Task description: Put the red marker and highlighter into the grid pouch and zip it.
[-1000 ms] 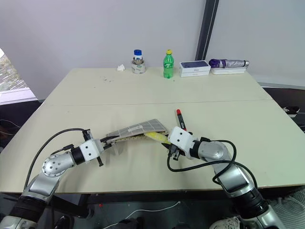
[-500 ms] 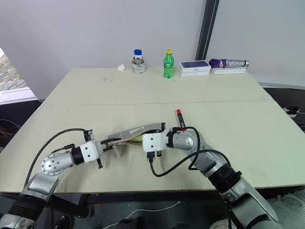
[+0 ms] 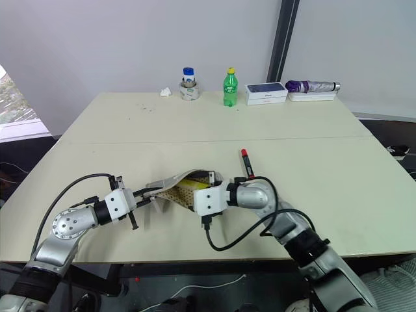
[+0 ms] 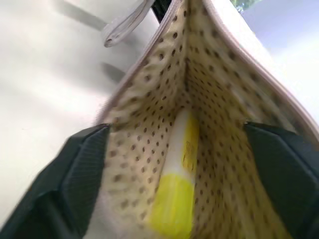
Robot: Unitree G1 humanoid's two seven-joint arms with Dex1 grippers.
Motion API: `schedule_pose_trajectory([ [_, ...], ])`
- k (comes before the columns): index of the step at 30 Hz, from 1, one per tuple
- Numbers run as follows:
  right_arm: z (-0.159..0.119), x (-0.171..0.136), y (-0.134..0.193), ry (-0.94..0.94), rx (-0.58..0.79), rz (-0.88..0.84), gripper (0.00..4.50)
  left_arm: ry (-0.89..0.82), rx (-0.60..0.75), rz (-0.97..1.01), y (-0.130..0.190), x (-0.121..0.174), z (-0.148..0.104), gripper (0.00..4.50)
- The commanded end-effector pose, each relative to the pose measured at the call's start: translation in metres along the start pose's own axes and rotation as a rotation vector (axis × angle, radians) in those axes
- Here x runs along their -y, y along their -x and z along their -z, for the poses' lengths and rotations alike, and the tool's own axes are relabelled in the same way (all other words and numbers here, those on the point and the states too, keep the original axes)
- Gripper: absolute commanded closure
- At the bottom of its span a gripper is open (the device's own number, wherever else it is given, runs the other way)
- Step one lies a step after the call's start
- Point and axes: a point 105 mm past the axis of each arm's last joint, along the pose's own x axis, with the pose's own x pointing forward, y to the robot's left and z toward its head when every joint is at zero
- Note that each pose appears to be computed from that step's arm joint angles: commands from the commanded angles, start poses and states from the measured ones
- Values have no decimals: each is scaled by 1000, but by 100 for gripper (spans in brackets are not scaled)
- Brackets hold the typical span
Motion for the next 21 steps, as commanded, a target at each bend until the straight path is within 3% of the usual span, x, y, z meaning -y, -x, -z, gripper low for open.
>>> schedule_pose_trajectory([
  [1, -13, 11, 33, -104, 69, 81, 2, -29, 25, -55, 5, -12, -9, 450],
  [7, -11, 16, 74, -466, 118, 264, 2, -28, 0, -73, 8, -12, -3, 450],
  [9, 8, 20, 90, -575, 38, 432, 2, -24, -4, -82, 9, -11, -2, 450],
  [12, 19, 17, 99, -661, -16, 544, 2, -23, -6, -83, 9, -9, -1, 450],
  [16, 52, 21, 108, -745, -186, 749, 2, -25, -11, -79, 8, -8, 1, 450],
  [21, 78, 22, 92, -830, -283, 742, 2, -31, -5, -69, 4, -6, 0, 450],
])
